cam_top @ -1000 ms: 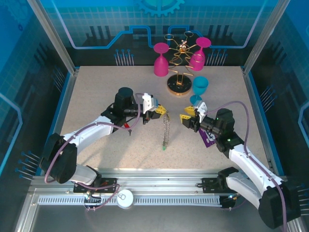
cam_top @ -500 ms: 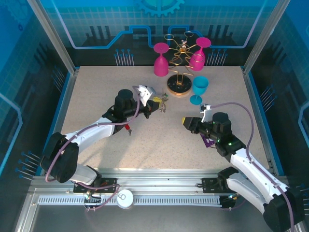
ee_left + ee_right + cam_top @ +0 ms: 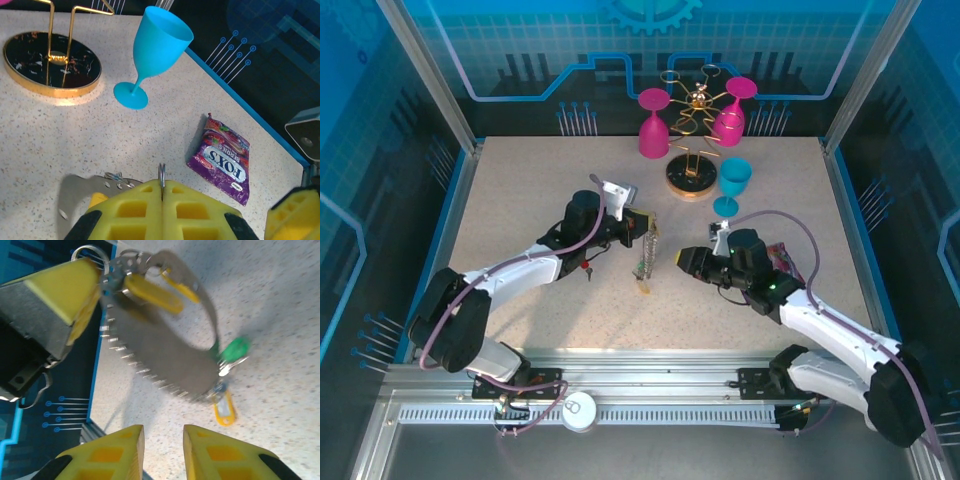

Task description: Put the keys on the keyring

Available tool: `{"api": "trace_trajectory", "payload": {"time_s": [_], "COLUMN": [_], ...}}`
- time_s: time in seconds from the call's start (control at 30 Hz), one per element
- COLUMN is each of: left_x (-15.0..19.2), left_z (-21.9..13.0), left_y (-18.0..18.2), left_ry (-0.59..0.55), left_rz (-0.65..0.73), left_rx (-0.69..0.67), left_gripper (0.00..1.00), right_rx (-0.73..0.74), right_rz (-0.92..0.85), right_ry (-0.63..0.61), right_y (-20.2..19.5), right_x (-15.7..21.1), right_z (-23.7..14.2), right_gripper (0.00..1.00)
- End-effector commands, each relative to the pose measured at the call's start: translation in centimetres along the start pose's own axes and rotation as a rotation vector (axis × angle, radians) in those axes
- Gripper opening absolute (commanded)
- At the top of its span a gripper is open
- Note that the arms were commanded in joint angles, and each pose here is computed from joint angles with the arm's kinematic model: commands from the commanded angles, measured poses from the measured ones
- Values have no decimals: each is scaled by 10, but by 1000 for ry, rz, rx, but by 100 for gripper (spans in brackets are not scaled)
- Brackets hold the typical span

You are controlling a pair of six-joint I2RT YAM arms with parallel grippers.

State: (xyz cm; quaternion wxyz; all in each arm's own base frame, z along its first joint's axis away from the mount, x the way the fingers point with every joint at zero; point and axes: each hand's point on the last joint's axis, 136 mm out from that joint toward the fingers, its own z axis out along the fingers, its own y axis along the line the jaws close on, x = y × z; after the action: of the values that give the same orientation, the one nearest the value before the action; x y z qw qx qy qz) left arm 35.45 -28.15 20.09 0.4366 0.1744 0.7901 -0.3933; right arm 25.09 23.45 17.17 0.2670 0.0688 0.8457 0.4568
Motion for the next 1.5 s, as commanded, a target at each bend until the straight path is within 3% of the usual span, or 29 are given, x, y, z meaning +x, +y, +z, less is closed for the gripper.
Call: {"api": "trace_trajectory", "payload": {"time_s": [0.0, 0.43, 1.47], "left_x": [0, 8, 20], "left_z": [2, 5, 11], "left_y": [-5, -12, -15], "left_ry": [-16, -2, 33], "left_rz": [-57, -64, -75], "left_rx": [15, 25, 43], "left_gripper": [0, 0, 0], "right_rx": [-76, 9, -91], "right_rz": [34, 100, 129], "right_ry": [-68, -146, -161], "right_y": [33, 16, 27], "right_x": [-13, -24, -34], "right_z": [3, 25, 51], "right_gripper": [29, 28, 23]}}
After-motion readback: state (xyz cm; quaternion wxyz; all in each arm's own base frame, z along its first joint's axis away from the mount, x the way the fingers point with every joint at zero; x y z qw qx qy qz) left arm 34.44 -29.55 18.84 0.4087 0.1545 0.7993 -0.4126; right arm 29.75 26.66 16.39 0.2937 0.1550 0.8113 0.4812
